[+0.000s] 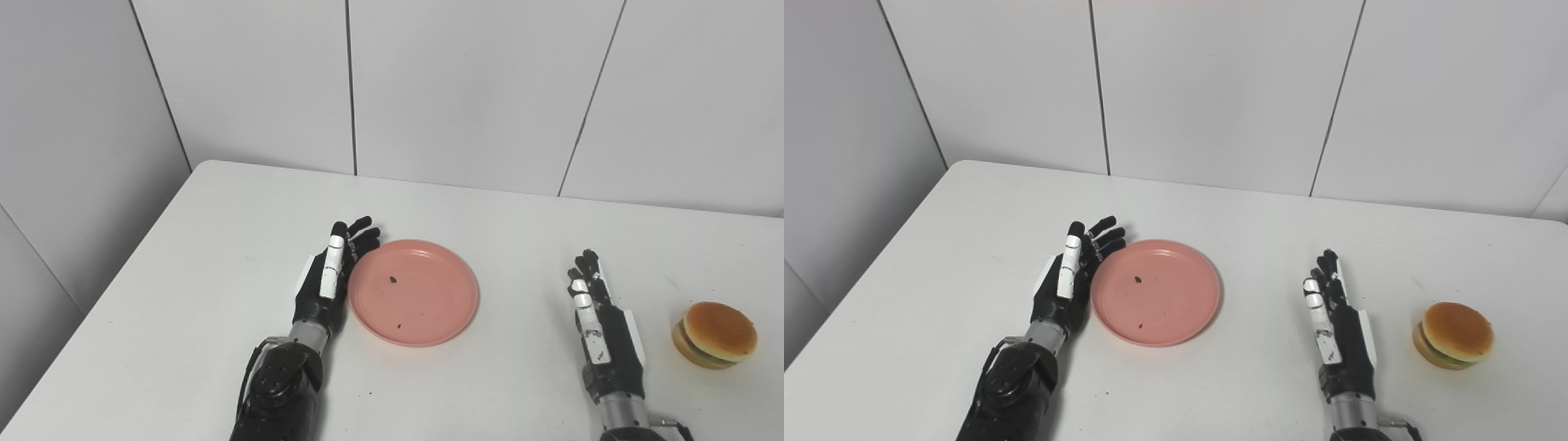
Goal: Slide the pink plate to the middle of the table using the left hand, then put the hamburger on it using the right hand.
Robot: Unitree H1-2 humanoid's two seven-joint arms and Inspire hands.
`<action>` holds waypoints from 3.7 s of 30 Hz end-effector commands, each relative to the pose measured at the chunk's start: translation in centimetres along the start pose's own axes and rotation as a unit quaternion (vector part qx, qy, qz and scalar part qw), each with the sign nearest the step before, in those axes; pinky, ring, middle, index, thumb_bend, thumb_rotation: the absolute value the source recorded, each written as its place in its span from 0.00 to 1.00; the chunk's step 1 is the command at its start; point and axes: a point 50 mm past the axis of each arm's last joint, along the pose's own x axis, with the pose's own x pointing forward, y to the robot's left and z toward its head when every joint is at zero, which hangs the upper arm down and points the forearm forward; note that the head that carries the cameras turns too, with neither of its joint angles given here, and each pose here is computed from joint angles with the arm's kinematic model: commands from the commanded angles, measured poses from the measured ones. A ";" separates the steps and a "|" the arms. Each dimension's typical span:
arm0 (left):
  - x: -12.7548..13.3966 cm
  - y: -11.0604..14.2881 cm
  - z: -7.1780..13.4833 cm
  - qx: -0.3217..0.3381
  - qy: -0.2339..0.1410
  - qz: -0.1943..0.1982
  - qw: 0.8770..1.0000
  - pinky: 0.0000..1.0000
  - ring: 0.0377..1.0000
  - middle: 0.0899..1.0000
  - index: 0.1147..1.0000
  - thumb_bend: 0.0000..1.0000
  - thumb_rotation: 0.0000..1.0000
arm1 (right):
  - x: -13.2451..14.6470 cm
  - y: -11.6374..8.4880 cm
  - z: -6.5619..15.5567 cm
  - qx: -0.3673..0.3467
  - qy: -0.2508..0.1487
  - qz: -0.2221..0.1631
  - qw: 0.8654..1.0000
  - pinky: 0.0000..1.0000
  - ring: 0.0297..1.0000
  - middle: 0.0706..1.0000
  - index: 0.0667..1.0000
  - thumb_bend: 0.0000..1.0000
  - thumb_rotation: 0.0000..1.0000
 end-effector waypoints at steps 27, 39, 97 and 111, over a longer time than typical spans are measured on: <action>-4.2 -4.9 -4.9 0.021 0.040 -0.067 0.997 0.91 0.88 0.86 0.86 0.65 1.00 | -0.9 3.1 -1.7 0.023 0.006 0.009 1.000 0.99 0.98 0.98 0.99 0.60 0.79; -4.1 -4.0 -4.9 0.032 0.036 -0.062 0.997 0.96 0.92 0.89 0.90 0.65 1.00 | -0.3 3.1 -0.6 -0.036 -0.023 -0.001 0.999 0.97 0.97 0.97 0.98 0.59 0.83; -3.0 0.7 -4.6 0.009 0.033 -0.079 0.996 1.00 0.98 0.96 0.95 0.64 1.00 | 1.6 -13.8 16.9 -0.565 0.030 -0.082 0.820 0.80 0.90 0.92 0.92 0.96 0.51; -2.7 1.4 -4.5 -0.015 0.028 -0.083 0.996 1.00 0.99 0.98 0.96 0.61 1.00 | 3.0 -14.2 15.5 -0.565 0.118 -0.042 0.816 0.76 0.89 0.93 0.93 0.98 0.30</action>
